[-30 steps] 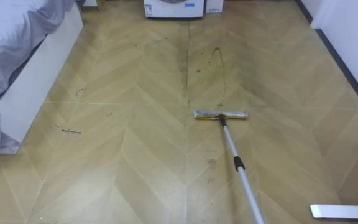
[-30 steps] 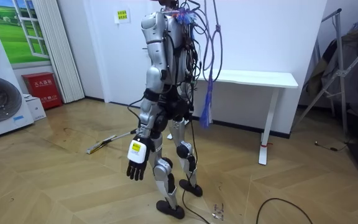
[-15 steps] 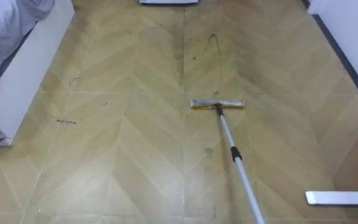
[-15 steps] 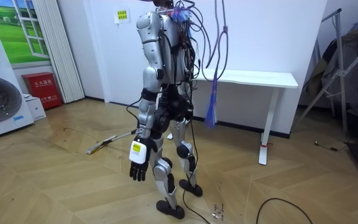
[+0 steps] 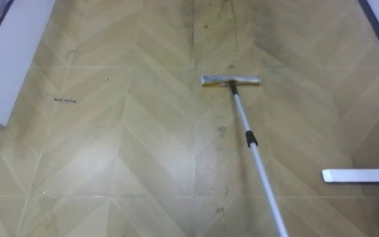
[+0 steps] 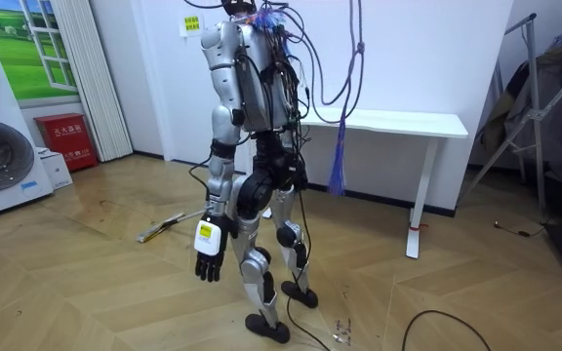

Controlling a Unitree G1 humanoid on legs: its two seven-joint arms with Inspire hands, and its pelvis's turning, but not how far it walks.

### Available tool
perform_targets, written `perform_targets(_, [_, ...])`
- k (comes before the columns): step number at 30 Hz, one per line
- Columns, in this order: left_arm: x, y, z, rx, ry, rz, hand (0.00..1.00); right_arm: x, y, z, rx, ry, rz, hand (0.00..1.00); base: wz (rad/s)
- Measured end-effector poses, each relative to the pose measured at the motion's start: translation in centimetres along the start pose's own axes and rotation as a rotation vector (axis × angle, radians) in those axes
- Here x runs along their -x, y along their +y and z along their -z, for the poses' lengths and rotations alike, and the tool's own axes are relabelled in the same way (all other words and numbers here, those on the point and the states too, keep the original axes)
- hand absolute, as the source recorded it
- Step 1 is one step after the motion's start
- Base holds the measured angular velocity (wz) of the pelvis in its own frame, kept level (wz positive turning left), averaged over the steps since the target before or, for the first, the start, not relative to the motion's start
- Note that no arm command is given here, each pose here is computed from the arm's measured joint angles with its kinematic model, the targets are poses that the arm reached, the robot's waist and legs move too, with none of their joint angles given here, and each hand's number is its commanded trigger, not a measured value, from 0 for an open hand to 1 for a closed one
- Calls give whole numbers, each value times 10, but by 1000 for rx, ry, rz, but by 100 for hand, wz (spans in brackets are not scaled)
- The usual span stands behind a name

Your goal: Mop floor

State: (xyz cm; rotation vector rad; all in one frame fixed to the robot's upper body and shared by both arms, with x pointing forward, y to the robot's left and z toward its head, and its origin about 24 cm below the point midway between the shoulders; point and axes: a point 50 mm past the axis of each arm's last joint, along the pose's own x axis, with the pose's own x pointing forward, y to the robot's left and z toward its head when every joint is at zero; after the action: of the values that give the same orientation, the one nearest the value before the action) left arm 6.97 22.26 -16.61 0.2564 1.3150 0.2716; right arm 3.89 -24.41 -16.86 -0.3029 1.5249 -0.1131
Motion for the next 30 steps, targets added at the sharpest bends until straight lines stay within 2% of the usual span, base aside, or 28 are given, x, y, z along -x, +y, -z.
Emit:
perform_targets(8, [0, 2, 17, -26, 87, -14, 0, 0, -2, 16, -64, 57, 19, 100, 5])
perform_targets(14, [1, -3, 22, -75, 118, 8, 0, 0, -4, 13, -80, 58, 40, 100, 8])
perform_targets(17, [3, -7, 35, -49, 173, 24, 0, 1, -22, -12, -75, 46, 76, 100, -39])
perform_targets(18, [3, -5, 37, -20, 190, 21, 0, 3, -31, -32, -67, 10, 88, 100, -59])
perform_targets(19, [2, -3, 34, -10, 183, 16, 0, 5, -33, -45, -65, -16, 91, 100, -29])
perform_targets(21, [1, -1, 27, 2, 150, 12, 0, 18, -54, -97, -75, -129, 106, 100, -27])
perform_targets(24, [0, 0, 19, -9, 120, 19, 0, 33, -67, -140, -61, -259, 105, 100, -19])
perform_targets(25, [0, 1, 19, -11, 116, 26, 0, 35, -68, -143, -61, -270, 102, 100, 40])
perform_targets(28, [-2, 6, 10, -70, 75, 51, 0, 32, -72, -134, -110, -256, 74, 100, 45])
perform_targets(30, [-2, 6, 13, -119, 100, 76, 0, 21, -80, -95, -136, -174, 79, 100, 45])
